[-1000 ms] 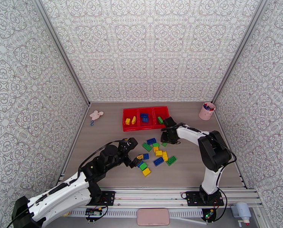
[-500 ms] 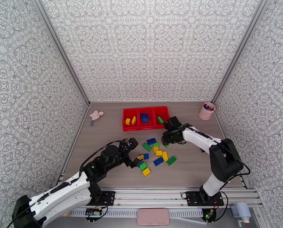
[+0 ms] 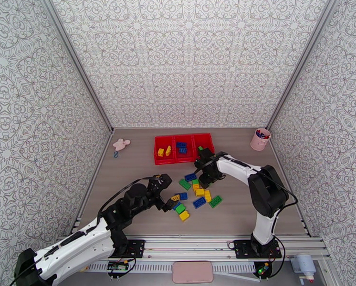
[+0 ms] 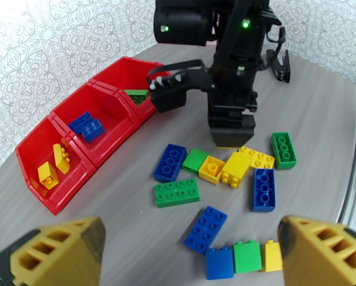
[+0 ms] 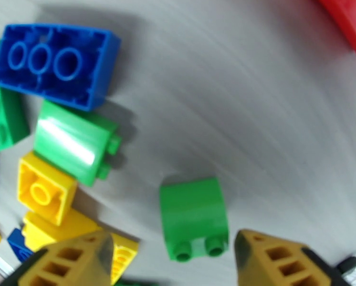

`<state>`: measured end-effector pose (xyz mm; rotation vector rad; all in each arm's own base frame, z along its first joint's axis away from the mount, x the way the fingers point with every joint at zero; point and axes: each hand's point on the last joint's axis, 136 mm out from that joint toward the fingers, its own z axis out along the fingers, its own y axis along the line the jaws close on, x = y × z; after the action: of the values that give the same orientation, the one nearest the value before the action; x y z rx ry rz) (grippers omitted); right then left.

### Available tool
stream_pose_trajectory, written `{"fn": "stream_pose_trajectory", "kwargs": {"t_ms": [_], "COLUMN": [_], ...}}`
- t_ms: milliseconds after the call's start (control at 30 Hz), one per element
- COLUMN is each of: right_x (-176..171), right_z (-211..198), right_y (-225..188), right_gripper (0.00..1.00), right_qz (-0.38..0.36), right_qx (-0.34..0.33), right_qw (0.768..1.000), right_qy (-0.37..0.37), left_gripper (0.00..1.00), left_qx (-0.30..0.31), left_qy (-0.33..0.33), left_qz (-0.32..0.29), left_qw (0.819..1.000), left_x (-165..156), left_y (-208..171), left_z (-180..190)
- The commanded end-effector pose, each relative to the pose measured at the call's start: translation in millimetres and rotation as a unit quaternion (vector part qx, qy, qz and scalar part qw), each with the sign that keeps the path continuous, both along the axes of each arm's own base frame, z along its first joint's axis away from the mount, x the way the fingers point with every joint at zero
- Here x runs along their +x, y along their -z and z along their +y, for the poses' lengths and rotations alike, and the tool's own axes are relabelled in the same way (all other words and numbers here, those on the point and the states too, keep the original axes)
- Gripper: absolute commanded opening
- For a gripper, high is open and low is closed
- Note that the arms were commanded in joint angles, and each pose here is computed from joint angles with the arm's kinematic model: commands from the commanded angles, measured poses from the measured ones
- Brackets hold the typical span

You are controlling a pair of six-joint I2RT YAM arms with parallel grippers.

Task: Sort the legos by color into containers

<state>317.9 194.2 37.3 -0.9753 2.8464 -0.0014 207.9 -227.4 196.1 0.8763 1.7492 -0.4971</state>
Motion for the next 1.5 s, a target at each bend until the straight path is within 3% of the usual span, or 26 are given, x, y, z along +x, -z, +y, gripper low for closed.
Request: {"fn": "stream_pose_trajectory", "kwargs": {"t_ms": [0, 467, 767, 1067, 1200, 1467], "right_x": [2.2, 16.0, 38.6, 108.8, 146.7, 200.1], "right_z": [-4.3, -8.7, 18.2, 15.1, 4.6, 4.7], "right_y": [1.1, -10.4, -61.1, -123.5, -124.5, -99.6], "right_gripper": [0.67, 0.31, 0.28, 0.26, 0.26, 0.26], "right_qz": [0.007, -0.031, -0.111, -0.225, -0.241, -0.245], "right_qx": [-0.021, -0.028, 0.104, 0.245, 0.248, 0.223], "right_qw": [1.0, 0.999, 0.982, 0.911, 0.897, 0.899], "right_qy": [-0.01, 0.03, 0.114, 0.245, 0.275, 0.287], "left_gripper": [1.0, 1.0, 1.0, 1.0, 1.0, 1.0], "left_qx": [-0.001, -0.001, -0.015, -0.049, -0.046, -0.051], "left_qy": [0.002, 0.014, 0.013, -0.002, -0.008, -0.017], "left_qz": [0.011, 0.011, 0.011, 0.012, 0.007, 0.015], "left_qw": [1.0, 1.0, 1.0, 0.999, 0.999, 0.998], "left_x": [-2.6, -1.9, -2.0, 3.7, 8.2, 11.8], "left_y": [5.1, 5.0, 1.4, -5.7, -5.9, -7.8], "left_z": [-0.3, -7.2, -9.9, -14.1, -15.7, -16.8]}}
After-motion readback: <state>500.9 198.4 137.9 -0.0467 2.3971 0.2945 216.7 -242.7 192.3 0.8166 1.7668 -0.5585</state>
